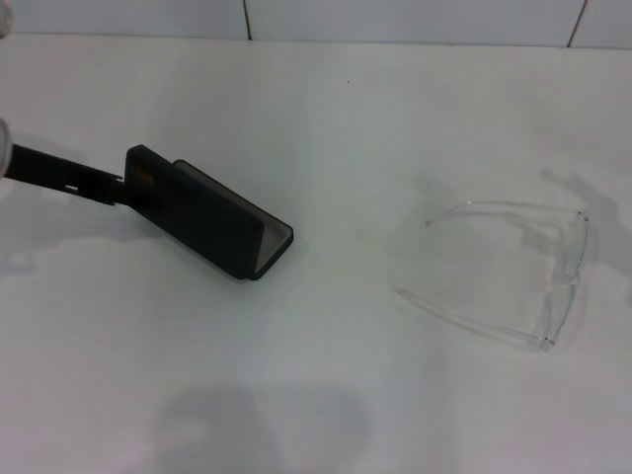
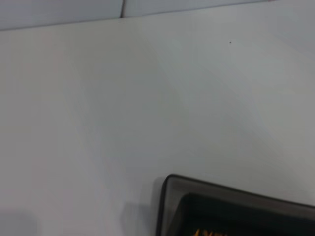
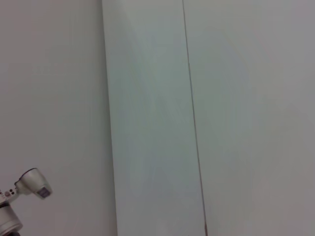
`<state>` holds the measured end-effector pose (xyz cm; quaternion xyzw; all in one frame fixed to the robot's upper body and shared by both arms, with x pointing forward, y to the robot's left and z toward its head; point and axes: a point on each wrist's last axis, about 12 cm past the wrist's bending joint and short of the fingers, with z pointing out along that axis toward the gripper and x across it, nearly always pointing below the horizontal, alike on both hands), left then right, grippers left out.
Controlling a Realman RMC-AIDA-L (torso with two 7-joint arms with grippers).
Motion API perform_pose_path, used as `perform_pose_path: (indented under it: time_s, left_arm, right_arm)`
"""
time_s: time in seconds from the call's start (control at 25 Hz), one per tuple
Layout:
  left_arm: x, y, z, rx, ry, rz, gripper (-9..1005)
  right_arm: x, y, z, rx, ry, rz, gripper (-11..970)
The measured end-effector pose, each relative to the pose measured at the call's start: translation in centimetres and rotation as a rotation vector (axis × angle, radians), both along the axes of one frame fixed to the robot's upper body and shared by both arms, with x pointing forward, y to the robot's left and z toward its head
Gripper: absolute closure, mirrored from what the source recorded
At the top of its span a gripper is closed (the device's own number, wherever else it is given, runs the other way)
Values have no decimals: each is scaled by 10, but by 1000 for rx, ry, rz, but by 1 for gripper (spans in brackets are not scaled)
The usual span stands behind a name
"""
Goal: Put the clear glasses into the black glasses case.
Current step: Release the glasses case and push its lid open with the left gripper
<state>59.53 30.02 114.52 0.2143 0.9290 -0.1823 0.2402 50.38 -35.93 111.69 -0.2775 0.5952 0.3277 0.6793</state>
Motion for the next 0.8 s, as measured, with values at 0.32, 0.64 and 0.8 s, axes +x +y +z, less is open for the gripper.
perform_pose_path:
  time_s: [0.32, 0.64, 0.8]
  left_arm:
    - [12, -13, -5, -8, 3, -26, 183]
    - [15, -22, -3, -21, -13, -52, 183]
    - [16, -30, -1, -28, -20, -79, 183]
  right_arm:
    - [-4, -1, -3, -1, -1, -10, 103]
    - [-5, 0, -4, 3, 0, -11, 103]
    - [-7, -1, -6, 4, 6, -16, 103]
